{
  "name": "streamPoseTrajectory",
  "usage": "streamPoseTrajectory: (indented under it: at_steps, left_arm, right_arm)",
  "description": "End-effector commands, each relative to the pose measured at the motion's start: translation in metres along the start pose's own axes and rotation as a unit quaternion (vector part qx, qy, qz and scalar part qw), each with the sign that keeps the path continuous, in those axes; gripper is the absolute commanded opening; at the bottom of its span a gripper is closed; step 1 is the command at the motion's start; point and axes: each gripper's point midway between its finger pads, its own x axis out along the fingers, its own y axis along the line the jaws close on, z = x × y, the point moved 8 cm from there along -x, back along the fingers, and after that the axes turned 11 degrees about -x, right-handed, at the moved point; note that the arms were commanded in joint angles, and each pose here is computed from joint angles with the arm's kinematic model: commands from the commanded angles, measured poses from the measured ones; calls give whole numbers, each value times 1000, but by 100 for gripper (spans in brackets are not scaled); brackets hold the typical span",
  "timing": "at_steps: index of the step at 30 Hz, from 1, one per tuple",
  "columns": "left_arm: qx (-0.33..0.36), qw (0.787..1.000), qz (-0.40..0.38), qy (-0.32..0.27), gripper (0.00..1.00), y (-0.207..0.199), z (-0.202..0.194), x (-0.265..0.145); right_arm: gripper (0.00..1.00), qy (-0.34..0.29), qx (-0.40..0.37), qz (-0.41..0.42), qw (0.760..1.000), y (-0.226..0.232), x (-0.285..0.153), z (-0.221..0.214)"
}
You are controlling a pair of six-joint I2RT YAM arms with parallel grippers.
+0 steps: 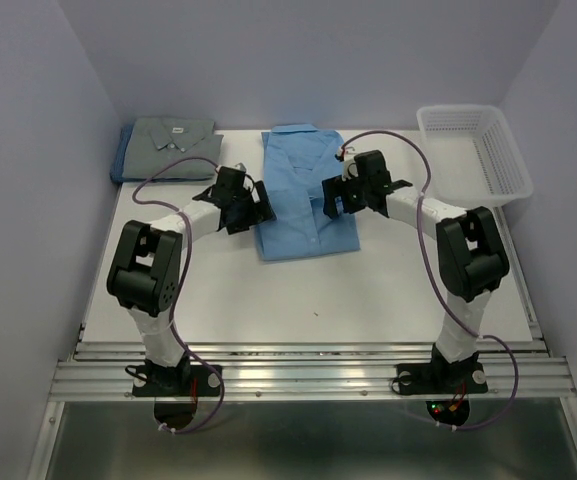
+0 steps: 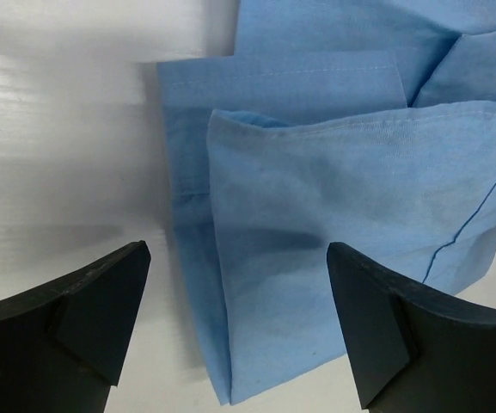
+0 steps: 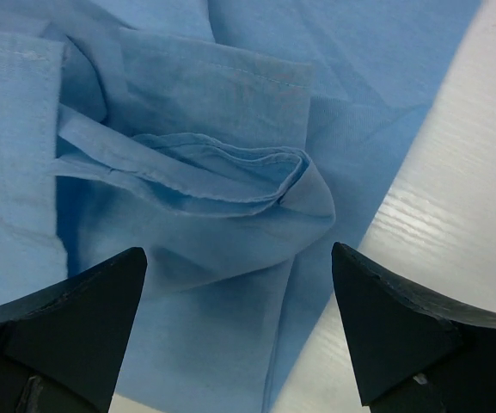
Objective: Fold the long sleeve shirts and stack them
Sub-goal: Fold the shirt
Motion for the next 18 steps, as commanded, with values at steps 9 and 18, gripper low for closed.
streamPoseTrajectory:
  at_steps: [9,18]
  left_arm:
    - [23,999,-40,7,40,-22,16,25]
    - [26,998,-54,-2,0,-30,21,17]
  right_arm:
    - [88,-33,-73,85,993,-18,38,21]
    - [84,-32,-58,95,993,-20,55,22]
